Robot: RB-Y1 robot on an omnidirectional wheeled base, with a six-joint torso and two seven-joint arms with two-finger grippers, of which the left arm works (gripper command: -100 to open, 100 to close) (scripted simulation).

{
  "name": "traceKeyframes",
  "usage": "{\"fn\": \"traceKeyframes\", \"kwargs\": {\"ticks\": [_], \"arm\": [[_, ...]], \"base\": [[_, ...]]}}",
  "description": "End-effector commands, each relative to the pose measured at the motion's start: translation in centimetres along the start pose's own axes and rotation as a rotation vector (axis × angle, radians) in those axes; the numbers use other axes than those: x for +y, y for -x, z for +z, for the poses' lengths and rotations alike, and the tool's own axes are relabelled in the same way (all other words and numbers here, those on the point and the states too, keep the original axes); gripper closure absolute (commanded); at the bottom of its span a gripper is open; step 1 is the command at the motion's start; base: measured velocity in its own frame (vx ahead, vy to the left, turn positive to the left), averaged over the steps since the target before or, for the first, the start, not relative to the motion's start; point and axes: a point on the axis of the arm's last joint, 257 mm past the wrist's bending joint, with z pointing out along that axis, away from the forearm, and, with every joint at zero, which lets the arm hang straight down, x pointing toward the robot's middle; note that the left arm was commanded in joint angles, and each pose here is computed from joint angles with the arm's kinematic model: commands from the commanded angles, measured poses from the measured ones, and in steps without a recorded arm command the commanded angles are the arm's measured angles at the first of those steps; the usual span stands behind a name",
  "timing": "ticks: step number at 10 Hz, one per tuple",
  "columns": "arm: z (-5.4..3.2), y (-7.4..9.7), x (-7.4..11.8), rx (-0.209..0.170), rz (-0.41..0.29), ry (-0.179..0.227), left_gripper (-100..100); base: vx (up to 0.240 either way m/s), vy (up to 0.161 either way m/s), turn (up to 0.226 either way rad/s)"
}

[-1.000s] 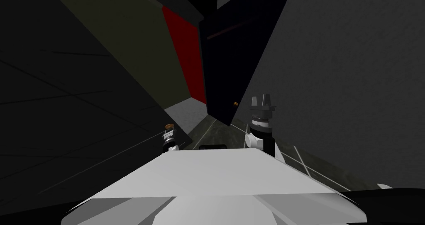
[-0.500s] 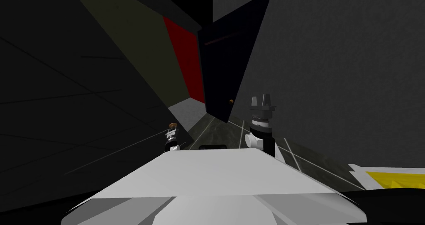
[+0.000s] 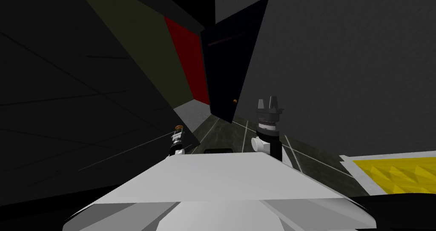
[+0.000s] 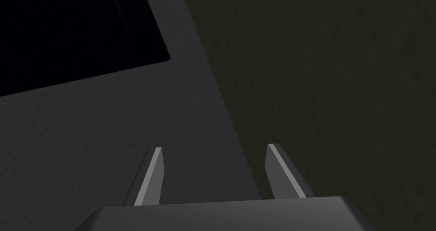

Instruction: Pull the door open

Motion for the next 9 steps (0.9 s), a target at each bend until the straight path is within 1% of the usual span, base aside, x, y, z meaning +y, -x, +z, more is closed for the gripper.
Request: {"fn": "traceKeyframes", "kwargs": {"ticks": [1, 5, 6, 7, 9], "arm": [[-0.18, 0.2, 0.7, -0.003, 0.0, 0.031, 100], [-0.28, 0.1, 2.4, -0.001, -0.003, 0.09, 100], [-0.3, 0.1, 2.2, -0.001, 0.0, 0.082, 100], [-0.62, 0.3, 2.8, -0.007, -0.001, 0.108, 100], [-0.77, 0.2, 3.5, -0.005, -0.001, 0.135, 100]], "base": [[-0.242, -0.04, -0.056], [-0.233, -0.004, -0.054], [-0.098, -0.001, -0.023], [-0.135, 0.008, -0.039], [-0.219, 0.021, -0.074]]}}
